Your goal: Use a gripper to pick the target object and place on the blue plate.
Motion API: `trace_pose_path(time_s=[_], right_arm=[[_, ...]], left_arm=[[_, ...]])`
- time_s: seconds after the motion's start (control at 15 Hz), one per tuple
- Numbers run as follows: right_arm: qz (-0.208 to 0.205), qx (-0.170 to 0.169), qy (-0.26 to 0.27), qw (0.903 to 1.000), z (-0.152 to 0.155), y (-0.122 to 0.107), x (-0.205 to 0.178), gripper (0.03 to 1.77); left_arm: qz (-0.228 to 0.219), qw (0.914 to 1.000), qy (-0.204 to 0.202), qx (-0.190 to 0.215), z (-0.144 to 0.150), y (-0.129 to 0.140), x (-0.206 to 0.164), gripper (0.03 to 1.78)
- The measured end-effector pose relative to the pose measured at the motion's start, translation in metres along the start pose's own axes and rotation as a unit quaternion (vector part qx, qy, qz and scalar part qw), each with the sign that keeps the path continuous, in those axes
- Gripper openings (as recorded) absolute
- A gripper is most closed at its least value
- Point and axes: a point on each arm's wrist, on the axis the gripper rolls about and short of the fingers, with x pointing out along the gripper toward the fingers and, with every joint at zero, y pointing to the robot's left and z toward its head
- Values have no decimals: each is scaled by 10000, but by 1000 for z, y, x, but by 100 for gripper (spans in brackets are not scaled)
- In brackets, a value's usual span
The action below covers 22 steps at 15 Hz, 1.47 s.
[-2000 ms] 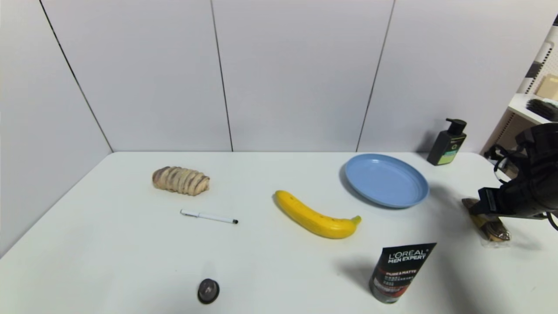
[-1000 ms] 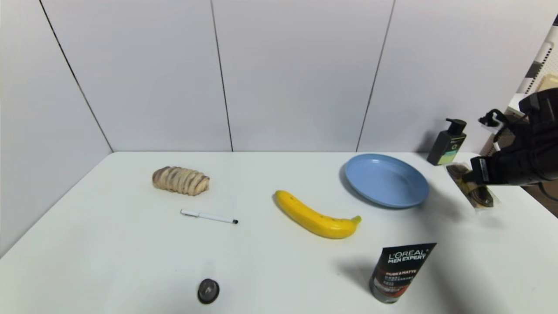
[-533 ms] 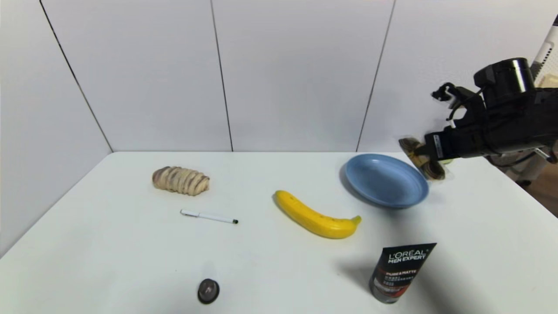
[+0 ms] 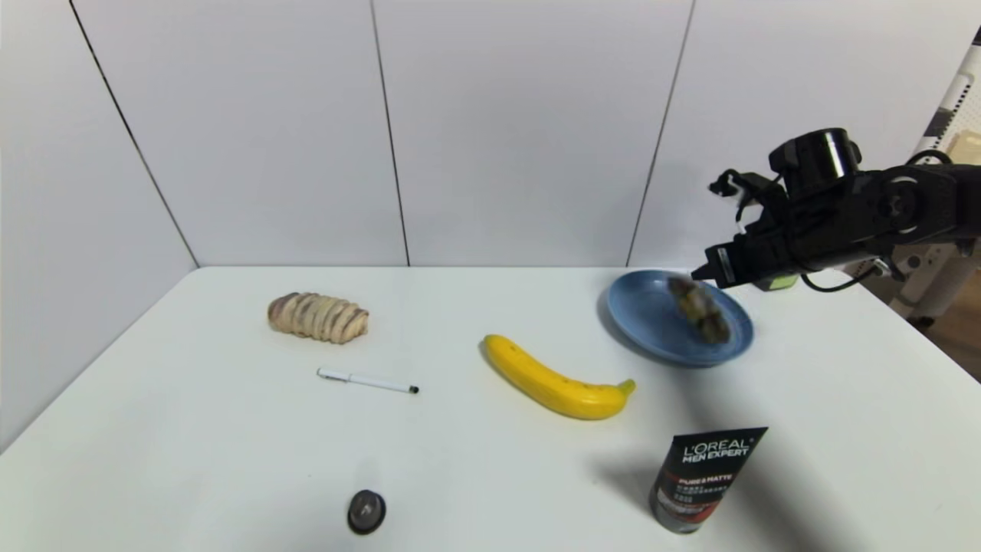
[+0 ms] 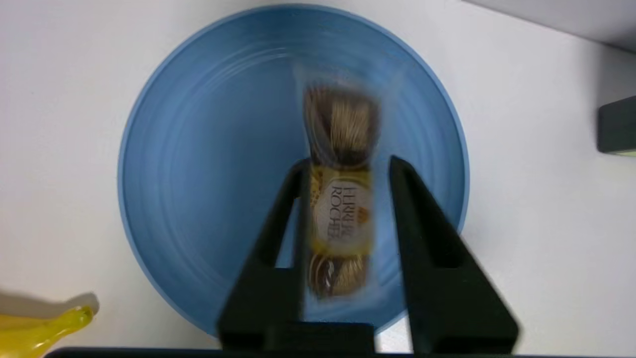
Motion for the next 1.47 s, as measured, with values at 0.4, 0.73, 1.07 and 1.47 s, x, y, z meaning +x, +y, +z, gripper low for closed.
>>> trace_pose_path(time_s=[0.4, 0.73, 1.07, 1.47], right_arm=[[77, -51, -142, 9999, 5, 7, -12, 122], [-41, 161, -900, 9958, 11, 15, -95, 145], [203, 306, -1204, 9920, -73, 44, -191, 158], [72, -52, -1764, 9843, -241, 78, -235, 165]], left_arm=[[2, 10000, -2, 0, 0, 0, 0, 169], [0, 10000, 0, 0, 0, 0, 0, 169], [0, 10000, 0, 0, 0, 0, 0, 169], [2, 10000, 0, 0, 0, 0, 0, 169]])
